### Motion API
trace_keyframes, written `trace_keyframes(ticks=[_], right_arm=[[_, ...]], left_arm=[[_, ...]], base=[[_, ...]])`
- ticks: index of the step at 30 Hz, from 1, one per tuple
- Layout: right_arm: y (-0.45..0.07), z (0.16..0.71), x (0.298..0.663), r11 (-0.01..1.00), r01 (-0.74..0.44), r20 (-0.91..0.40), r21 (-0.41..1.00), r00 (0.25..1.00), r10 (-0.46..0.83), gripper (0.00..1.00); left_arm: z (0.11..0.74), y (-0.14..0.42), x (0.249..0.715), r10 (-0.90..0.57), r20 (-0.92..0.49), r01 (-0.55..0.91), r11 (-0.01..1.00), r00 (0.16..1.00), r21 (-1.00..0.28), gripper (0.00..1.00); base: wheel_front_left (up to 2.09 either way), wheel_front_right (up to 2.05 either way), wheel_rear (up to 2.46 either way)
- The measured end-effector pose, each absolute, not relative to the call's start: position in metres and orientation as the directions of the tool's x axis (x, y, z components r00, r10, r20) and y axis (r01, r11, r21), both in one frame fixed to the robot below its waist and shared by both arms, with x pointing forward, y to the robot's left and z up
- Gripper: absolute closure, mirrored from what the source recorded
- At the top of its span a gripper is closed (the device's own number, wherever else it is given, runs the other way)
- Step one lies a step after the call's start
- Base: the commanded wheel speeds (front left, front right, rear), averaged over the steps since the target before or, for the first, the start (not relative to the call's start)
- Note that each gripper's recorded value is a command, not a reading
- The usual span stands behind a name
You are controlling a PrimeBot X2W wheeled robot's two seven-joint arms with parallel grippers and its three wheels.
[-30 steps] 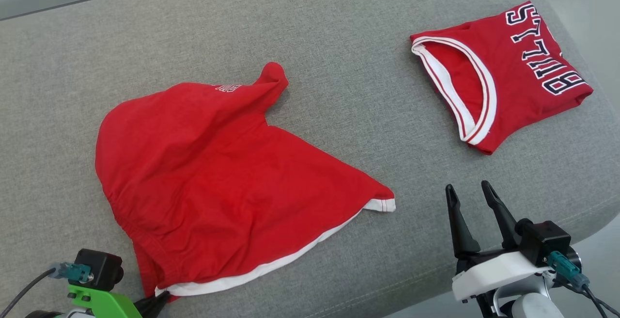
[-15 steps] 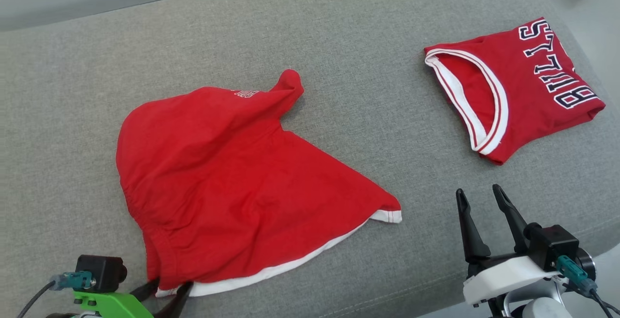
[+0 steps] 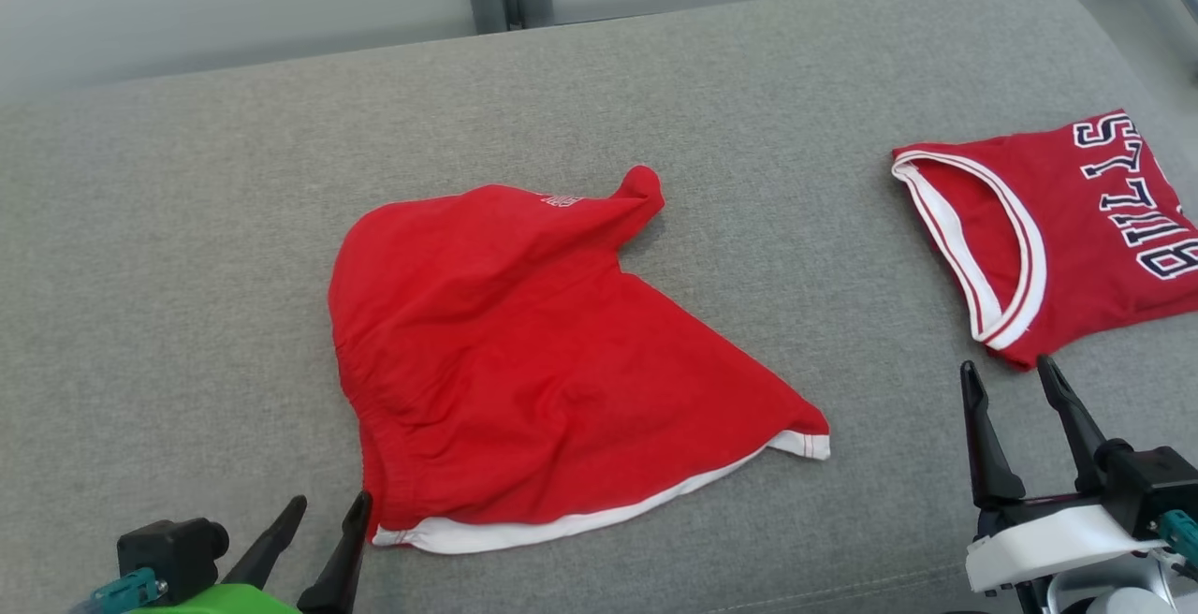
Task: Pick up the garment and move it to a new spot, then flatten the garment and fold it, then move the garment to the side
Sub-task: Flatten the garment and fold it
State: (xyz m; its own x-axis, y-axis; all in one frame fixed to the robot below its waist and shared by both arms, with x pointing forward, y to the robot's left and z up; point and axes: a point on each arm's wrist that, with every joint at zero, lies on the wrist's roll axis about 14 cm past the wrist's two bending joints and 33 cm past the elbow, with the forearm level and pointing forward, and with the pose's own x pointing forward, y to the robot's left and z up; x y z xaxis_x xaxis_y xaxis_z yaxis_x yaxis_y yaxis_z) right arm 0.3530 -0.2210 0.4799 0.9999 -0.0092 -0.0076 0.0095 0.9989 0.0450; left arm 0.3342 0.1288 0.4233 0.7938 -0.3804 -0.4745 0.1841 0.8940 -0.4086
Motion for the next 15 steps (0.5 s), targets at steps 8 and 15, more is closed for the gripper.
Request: trace_keyframes(ticks=[8, 15], right_arm=[[-0.205, 0.502, 0.358, 0.998, -0.066, 0.061, 0.018, 0.996, 0.065, 0.00], [-0.190, 0.512, 0.351, 0.993, -0.117, 0.091, 0.014, 0.989, 0.115, 0.00]], left_arm=[[0.446, 0.167, 0.335, -0.190, -0.279, 0.089, 0.937, 0.941, -0.338, 0.00], [0.456, 0.184, 0.329, -0.104, -0.189, 0.043, 0.953, 0.976, -0.300, 0.00]], base=[[0.00, 0.00, 0.00], [0.00, 0.00, 0.00]])
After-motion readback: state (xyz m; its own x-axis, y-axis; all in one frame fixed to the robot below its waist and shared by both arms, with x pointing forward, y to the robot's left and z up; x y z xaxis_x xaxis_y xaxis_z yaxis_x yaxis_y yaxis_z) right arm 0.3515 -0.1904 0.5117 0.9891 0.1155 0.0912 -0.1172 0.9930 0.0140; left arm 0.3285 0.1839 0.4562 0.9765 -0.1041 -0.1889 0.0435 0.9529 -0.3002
